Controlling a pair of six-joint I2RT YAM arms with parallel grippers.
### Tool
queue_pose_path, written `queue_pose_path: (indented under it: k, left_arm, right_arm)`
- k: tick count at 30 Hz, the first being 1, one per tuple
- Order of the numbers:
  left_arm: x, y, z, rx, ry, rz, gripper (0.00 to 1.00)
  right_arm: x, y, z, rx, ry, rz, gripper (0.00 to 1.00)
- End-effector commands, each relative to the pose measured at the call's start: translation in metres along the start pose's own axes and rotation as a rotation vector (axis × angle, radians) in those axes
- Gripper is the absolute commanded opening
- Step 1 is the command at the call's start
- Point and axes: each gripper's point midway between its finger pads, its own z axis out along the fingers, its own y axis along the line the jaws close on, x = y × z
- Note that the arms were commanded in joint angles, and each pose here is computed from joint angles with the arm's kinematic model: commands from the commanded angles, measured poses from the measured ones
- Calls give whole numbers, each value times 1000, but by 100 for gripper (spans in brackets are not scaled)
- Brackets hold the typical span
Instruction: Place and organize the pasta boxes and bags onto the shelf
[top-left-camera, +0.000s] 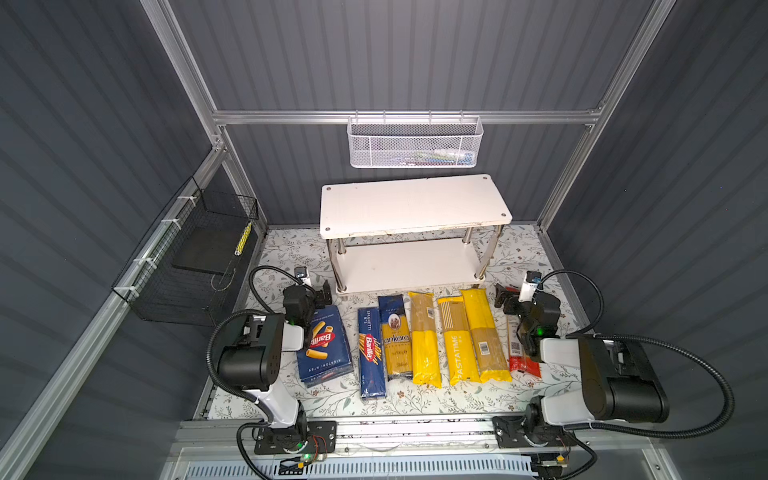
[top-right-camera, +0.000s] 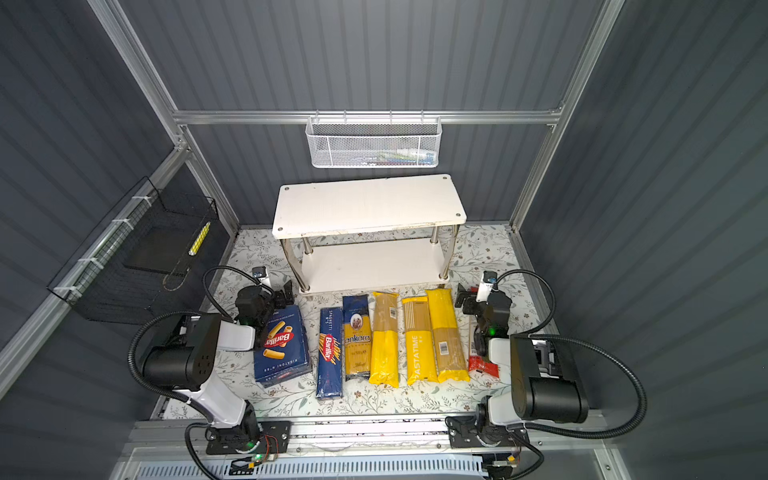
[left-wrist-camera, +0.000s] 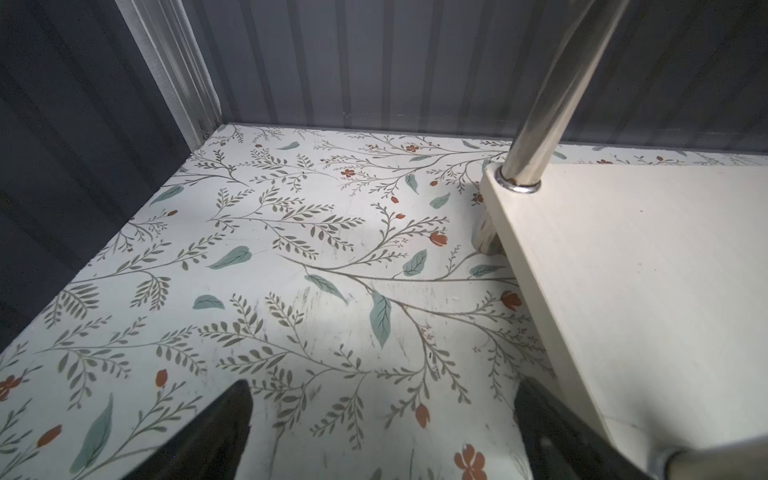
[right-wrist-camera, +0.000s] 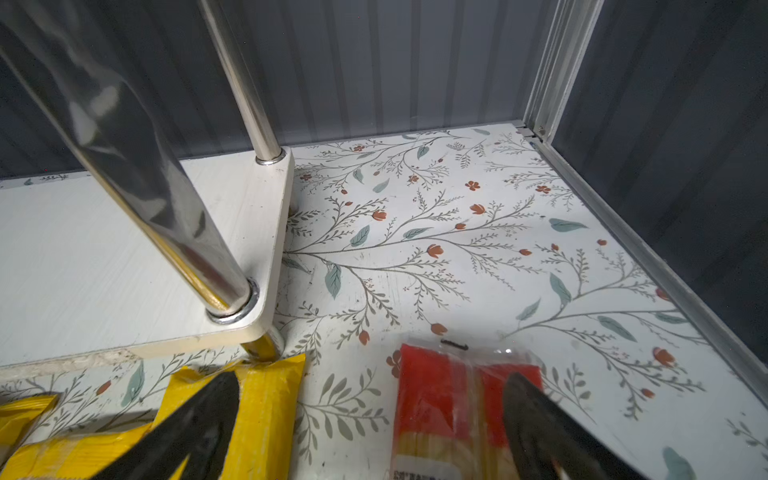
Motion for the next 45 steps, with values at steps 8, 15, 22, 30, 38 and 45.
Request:
queue_pose_path:
  k: [8,15,22,30,38,45]
  left_arm:
    - [25,5,2,-19,84,36,100]
    - [25,5,2,-19,83,37,99]
    - [25,5,2,-19,86,36,99]
    - [25,5,2,-20,86,36,99]
    - [25,5,2,-19,85,36,100]
    - [26,6,3,-31,92,42,100]
  right_arm:
    - [-12,-3,4,9,-35,11,99]
    - [-12,-3,5,10,-32,13,99]
    - [-12,-3,5,10,-30,13,99]
    - [-11,-3,5,9,-28,14,99]
    - [-12,-3,5,9,-30,15,99]
    - [-12,-4,5,9,-31,17,99]
